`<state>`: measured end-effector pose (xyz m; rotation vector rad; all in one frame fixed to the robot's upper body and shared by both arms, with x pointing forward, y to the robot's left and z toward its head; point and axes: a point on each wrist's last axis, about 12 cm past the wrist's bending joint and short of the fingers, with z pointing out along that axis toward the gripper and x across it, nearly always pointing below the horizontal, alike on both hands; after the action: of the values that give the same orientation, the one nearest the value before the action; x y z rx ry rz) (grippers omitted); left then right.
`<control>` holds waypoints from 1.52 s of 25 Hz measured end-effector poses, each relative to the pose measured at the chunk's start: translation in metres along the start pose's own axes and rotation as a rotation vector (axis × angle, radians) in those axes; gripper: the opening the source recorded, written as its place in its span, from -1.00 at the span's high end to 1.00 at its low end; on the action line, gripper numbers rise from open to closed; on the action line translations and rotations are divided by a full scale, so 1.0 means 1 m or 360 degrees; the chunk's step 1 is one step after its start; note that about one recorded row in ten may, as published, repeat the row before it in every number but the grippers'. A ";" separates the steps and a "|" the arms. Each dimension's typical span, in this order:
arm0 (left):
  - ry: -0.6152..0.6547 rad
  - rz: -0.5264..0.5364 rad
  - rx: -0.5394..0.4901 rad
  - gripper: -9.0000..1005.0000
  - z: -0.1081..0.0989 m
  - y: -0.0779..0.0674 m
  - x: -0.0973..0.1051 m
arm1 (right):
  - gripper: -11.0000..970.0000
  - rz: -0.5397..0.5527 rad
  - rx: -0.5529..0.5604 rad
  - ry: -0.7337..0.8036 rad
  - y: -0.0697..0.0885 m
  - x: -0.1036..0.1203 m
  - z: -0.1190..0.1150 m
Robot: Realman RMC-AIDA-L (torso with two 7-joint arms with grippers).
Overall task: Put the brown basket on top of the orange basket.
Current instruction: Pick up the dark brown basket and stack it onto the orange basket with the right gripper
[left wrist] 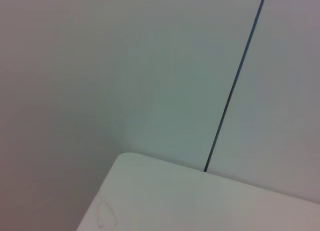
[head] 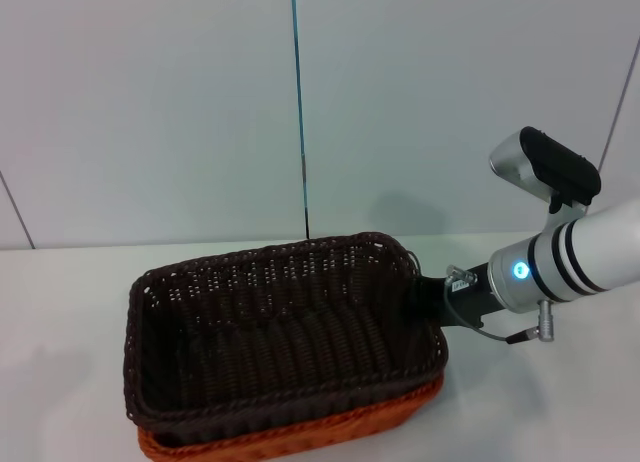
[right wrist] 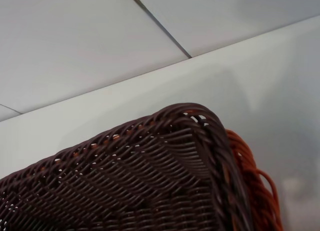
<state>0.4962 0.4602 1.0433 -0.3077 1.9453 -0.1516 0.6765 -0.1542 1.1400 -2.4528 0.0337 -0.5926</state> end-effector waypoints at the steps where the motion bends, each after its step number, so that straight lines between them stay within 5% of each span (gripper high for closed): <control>1: 0.0000 0.0000 -0.0001 -0.69 0.000 0.000 0.000 | 0.70 -0.0005 -0.0004 0.0000 0.000 0.000 0.000; 21: 0.0001 -0.0002 0.0000 -0.69 -0.002 0.001 0.001 | 0.70 -0.0039 -0.0051 -0.0019 0.003 -0.004 0.003; 38: -0.0002 -0.0004 -0.0008 -0.69 -0.003 0.003 0.000 | 0.57 -0.0104 0.0000 0.0006 -0.011 0.008 -0.007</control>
<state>0.4929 0.4629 1.0439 -0.3132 1.9441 -0.1481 0.6797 -0.1504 1.1545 -2.4609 -0.0452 -0.6260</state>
